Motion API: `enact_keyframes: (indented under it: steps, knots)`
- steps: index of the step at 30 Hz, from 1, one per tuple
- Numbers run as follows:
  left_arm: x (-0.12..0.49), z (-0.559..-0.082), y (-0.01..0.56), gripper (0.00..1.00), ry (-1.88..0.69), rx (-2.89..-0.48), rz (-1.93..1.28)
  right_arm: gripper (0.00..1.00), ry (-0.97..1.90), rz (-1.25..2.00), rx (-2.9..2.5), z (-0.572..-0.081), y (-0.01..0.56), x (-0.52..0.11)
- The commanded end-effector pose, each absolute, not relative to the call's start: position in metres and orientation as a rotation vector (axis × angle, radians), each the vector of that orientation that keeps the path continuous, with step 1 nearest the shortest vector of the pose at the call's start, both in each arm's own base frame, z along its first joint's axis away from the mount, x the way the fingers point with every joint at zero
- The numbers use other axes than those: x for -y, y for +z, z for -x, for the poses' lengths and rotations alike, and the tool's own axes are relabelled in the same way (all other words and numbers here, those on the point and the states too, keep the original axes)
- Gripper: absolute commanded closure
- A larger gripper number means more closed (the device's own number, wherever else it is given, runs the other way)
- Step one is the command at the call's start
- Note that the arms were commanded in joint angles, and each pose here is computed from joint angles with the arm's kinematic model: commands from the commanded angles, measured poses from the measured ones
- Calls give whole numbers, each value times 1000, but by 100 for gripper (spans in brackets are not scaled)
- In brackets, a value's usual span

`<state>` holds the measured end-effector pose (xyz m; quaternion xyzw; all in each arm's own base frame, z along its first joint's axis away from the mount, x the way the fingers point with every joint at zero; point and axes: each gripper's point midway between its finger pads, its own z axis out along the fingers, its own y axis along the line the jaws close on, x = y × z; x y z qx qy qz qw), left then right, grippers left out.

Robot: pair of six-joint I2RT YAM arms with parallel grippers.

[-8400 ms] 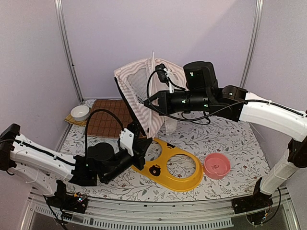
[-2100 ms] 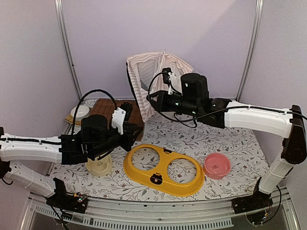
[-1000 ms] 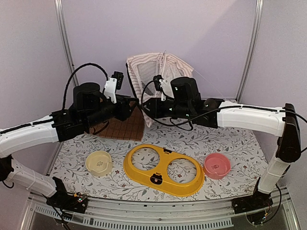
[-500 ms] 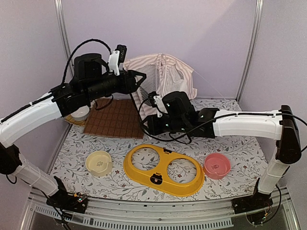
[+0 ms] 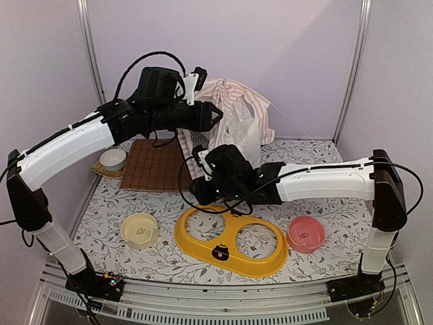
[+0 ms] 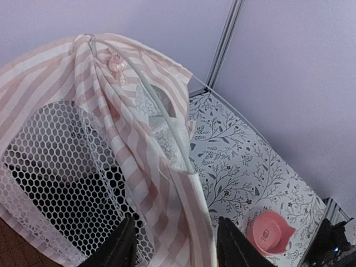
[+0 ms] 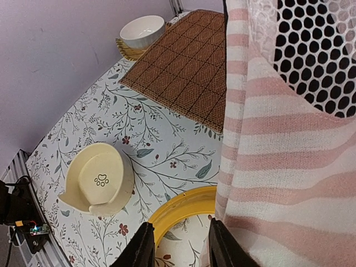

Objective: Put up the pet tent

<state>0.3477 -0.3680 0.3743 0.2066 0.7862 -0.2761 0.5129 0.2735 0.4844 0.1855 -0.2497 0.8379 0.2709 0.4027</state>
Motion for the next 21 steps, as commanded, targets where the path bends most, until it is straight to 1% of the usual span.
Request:
enact_keyframes:
  steps: [1,5,7,10,13,14,17,21]
  knots:
    - [370,-342,364,52,-579,-1933,-530,65,664,642,-2104,-276,189,-493]
    - [373,-345,357,56,-547,-1944,-535,65,653,652,-2104,-276,187,-496]
    - [377,-345,353,62,-539,-1948,-544,65,646,657,-2103,-276,187,-498]
    - [380,-349,350,75,-518,-1948,-549,65,635,665,-2104,-275,186,-498]
    - [376,-354,351,96,-456,-1938,-535,64,626,670,-2105,-273,186,-496]
    - [373,-354,354,100,-437,-1924,-532,63,623,671,-2104,-273,188,-495]
    - [368,-349,372,100,-429,-1845,-525,56,628,673,-2089,-270,198,-490]
    - [358,-331,404,100,-438,-1708,-522,44,666,688,-2027,-262,227,-480]
